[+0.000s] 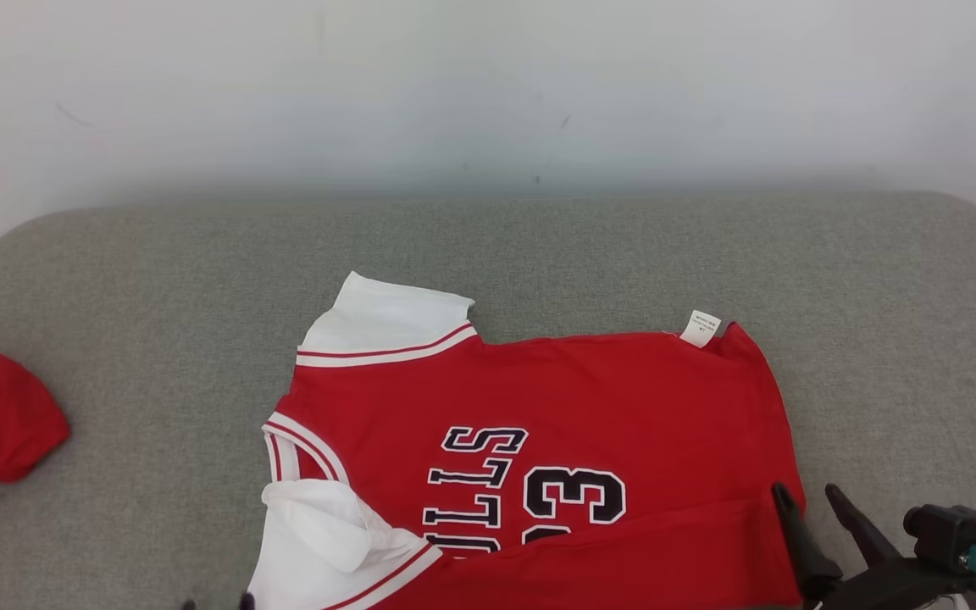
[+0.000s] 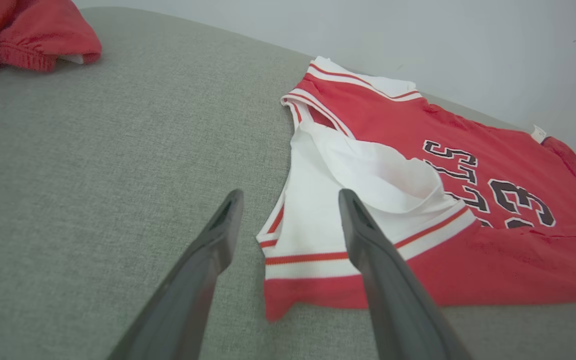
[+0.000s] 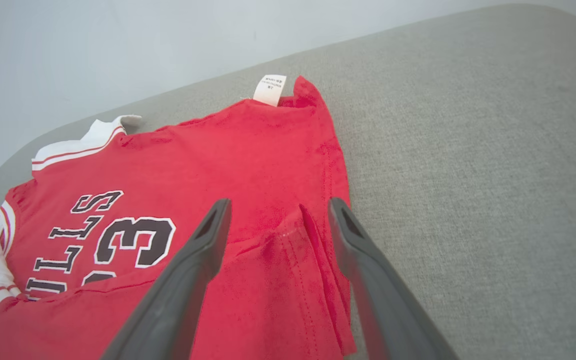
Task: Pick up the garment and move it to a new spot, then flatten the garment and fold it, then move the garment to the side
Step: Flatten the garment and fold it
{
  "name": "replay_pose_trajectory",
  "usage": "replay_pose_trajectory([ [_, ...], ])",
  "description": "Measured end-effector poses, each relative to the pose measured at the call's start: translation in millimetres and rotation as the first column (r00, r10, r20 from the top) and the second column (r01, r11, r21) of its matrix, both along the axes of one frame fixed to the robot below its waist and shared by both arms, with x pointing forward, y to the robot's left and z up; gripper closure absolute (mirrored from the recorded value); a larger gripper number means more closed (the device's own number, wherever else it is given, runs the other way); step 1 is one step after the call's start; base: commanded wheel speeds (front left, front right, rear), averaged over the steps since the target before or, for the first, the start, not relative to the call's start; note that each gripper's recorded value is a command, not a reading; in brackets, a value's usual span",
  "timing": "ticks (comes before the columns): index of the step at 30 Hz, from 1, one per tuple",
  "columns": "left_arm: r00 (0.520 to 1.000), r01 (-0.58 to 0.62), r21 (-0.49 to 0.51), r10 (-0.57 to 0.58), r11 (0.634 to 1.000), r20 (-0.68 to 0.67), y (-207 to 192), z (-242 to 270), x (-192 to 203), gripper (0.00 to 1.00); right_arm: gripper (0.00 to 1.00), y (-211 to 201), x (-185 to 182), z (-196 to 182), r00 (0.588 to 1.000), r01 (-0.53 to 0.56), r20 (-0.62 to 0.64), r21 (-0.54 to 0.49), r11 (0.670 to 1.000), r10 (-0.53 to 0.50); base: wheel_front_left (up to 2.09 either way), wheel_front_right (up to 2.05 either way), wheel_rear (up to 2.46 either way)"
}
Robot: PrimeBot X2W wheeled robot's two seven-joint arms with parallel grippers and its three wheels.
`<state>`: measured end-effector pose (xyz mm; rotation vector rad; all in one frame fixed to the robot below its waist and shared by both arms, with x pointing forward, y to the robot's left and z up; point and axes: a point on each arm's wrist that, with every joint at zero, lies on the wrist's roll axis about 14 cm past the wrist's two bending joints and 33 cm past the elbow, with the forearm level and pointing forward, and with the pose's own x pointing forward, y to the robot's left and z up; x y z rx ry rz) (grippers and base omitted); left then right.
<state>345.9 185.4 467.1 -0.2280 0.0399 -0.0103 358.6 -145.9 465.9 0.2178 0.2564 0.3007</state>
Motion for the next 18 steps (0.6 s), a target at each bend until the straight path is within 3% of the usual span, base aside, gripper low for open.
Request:
replay_pose_trajectory([
  [8,0.990,-0.070,0.063,0.061,0.996,0.129,13,42,6,0.00,0.00,12,12,35,0.983,-0.016,0.182,-0.015,1.000,0.019,0.00,0.00,0.00],
  [18,0.974,-0.101,0.135,0.070,0.986,0.214,13,69,10,0.00,0.00,24,13,47,0.963,-0.025,0.269,-0.019,1.000,0.029,0.00,0.00,0.00],
])
